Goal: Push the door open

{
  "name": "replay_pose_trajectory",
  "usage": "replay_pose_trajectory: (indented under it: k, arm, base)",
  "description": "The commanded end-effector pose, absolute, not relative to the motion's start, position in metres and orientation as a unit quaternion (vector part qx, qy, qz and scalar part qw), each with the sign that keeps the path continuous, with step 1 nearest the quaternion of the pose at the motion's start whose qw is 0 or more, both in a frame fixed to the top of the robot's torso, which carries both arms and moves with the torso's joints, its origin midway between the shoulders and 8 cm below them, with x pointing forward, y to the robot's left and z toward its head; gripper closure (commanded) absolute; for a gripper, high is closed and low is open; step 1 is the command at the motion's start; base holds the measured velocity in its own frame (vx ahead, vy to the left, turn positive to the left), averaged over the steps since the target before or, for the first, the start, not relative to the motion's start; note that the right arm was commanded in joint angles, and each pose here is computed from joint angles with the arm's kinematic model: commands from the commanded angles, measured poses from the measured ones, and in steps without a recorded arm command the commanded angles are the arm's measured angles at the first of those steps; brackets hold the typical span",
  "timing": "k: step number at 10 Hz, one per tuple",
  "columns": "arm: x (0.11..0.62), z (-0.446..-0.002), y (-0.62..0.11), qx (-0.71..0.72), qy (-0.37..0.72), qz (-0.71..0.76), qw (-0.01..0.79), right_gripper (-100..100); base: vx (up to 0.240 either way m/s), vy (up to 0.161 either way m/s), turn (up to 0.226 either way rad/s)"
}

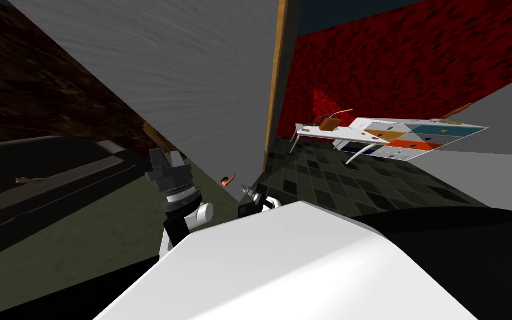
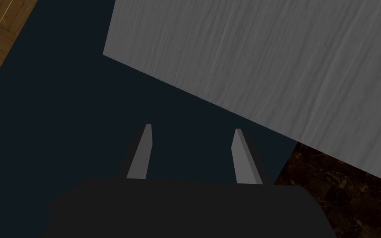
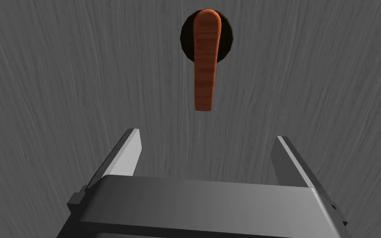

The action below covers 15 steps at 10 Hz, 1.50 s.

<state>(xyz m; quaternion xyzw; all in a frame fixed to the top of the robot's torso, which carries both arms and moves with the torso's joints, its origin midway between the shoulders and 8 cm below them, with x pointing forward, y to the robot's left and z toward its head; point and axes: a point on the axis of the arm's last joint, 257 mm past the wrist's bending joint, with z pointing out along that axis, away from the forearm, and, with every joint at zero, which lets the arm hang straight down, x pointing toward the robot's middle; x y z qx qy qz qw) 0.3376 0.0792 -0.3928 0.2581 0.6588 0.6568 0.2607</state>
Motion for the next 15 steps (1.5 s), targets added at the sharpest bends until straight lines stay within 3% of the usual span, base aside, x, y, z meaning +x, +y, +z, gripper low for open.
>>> replay_pose_trajectory:
  k: [1,5,12,13,15]
  arm:
    - [0.345,-0.393,0.073,0.269,0.655,0.652,0.272,-100]
    - [0.354,-0.395,0.064,0.279,0.653,0.644,0.284,-100]
    - [0.362,-0.393,0.065,0.283,0.650,0.643,0.291,-100]
    - [0.362,-0.393,0.065,0.283,0.650,0.643,0.291,100]
    - [0.362,-0.393,0.065,0.283,0.650,0.643,0.291,100]
  base:
    - [-0.075,0.181,-0.083]
    - [-0.023,0.100,-0.054]
    - [0.162,0.147,0.024]
    - [-0.010,-0.008,-0.002]
    - [-0.028,-0.024,0.002]
